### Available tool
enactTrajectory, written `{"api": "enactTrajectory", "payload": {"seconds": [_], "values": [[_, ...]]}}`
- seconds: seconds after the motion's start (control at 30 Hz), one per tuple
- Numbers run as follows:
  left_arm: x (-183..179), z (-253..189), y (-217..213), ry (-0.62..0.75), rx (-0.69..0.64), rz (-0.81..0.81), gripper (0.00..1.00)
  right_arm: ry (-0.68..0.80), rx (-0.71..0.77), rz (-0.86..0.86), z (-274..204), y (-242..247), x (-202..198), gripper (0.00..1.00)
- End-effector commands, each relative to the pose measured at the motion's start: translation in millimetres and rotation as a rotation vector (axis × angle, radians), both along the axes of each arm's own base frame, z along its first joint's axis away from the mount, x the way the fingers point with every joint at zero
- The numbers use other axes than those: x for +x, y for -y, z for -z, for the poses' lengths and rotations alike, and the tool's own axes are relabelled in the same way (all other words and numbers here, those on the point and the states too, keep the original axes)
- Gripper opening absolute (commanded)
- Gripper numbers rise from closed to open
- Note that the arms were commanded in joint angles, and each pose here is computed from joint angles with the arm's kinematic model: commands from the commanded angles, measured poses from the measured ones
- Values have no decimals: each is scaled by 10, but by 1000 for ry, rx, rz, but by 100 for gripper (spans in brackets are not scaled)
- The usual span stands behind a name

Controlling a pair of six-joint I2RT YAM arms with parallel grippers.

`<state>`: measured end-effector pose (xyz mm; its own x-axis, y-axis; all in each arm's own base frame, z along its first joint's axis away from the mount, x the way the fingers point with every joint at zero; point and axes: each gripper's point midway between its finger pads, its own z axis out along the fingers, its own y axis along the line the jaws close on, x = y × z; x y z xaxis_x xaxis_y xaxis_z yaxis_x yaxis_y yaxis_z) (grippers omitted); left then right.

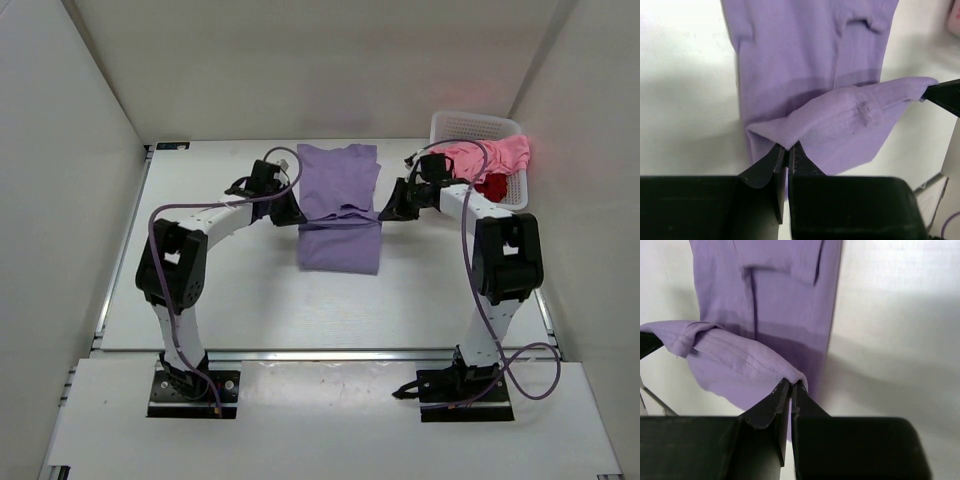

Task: Fold and stack the t-shirts
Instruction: Fold the folded rectangular tshirt in 1/3 of the way

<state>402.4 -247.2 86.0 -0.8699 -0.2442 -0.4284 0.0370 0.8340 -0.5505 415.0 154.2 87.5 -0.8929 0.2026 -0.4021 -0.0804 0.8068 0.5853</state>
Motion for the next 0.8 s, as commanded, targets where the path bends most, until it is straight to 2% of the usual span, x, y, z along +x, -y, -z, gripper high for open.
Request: {"api": "enactTrajectory", "payload": {"seconds": [0.0, 0.07, 0.27, 0.3, 0.37, 0.43, 0.47, 0.57, 0.63, 0.7, 0.77], "values": [[320, -269, 46, 89, -11, -8, 4, 88, -2, -36, -168, -30, 300, 0], [404, -305, 111, 105, -24, 0, 4, 94, 12, -37, -166, -39, 411, 0], [513, -23, 137, 51, 4, 3, 7, 42, -13, -47, 56, -91, 542, 0], [544, -11, 117, 50, 3, -4, 9, 53, -13, -44, 16, -87, 577, 0], [561, 28, 103, 46, -7, -13, 25, 51, -22, -40, 61, -82, 602, 1], [628, -103, 82, 84, -64, -28, 33, 63, -27, -32, 16, -75, 646, 8], [552, -44, 76, 64, -76, -37, 37, 71, -31, -25, -22, -52, 655, 10], [614, -391, 35, 168, -101, -57, 44, 106, -22, -6, -198, -3, 664, 21], [593, -655, 42, 230, -110, -53, 46, 130, -51, 28, -261, 59, 651, 29], [460, -670, 22, 241, -123, -59, 46, 160, -71, 42, -370, 25, 529, 33], [286, -645, 69, 248, -156, -54, 38, 195, -74, 59, -403, -12, 438, 29]]}}
